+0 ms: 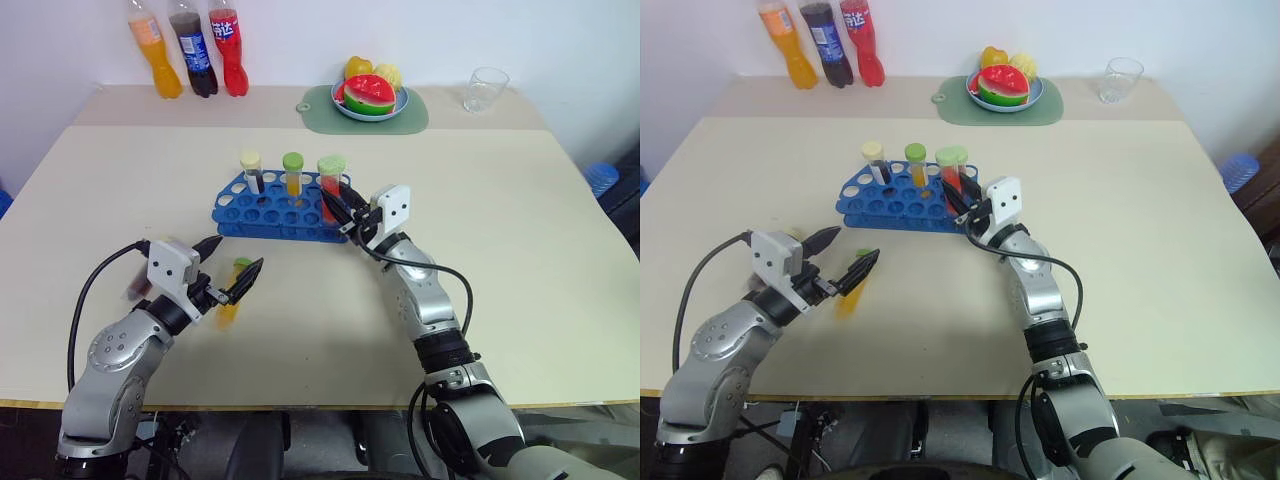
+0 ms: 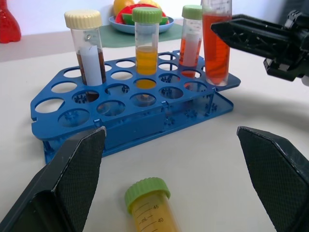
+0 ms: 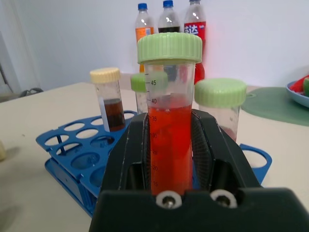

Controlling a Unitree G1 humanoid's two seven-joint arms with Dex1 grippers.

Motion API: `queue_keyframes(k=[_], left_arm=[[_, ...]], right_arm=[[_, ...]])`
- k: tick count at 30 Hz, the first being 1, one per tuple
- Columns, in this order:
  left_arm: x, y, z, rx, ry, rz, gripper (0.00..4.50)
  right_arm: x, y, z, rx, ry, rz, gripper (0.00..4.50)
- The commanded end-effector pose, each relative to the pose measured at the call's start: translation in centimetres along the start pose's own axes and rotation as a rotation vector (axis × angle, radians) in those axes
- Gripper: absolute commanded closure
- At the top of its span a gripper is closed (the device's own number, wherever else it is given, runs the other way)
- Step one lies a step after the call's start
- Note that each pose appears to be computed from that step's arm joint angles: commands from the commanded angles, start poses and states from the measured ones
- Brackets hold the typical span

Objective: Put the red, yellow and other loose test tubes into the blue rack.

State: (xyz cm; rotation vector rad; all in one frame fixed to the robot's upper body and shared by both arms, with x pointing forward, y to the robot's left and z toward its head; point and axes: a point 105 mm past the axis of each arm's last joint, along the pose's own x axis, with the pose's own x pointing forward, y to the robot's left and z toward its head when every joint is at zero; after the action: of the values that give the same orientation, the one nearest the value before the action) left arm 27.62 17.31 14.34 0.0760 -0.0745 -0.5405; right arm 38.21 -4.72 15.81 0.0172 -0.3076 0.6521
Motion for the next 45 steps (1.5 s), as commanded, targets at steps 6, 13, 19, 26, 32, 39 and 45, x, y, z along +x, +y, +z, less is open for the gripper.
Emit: queue_keyframes(k=[6,13,19,26,32,39,45], left_arm=[[-0.1,-0.3,1.0,0.027,-0.031,-0.009,0.0],[-0.1,0.4,1.4,0.04,-0.022,0.032,0.0],[0.8,0.6,4.0,-0.008,0.049,0.042,0.0],[1.3,1.4,2.5,-0.055,0.538,0.143,0.0],[1.8,0.7,0.4,-0.093,0.739,0.086,0.0],[1.8,0.3,-0.9,-0.157,0.807,0.172,0.0],[0.7,-0.8,-0.8,-0.225,0.874,0.248,2.28]], right_arm=[[0.3,0.3,0.2,-0.032,-0.017,0.004,3.8],[0.1,0.0,2.3,-0.065,-0.086,-0.013,0.31],[-1.4,-2.2,6.0,-0.149,-0.126,-0.008,0.05],[-4.3,-1.3,7.9,-0.234,0.003,0.298,0.05],[-7.1,1.5,8.3,-0.243,0.147,0.616,0.05],[-7.2,2.4,8.5,-0.229,0.156,0.656,0.05],[-7.3,3.2,7.6,-0.215,0.176,0.691,0.0]])
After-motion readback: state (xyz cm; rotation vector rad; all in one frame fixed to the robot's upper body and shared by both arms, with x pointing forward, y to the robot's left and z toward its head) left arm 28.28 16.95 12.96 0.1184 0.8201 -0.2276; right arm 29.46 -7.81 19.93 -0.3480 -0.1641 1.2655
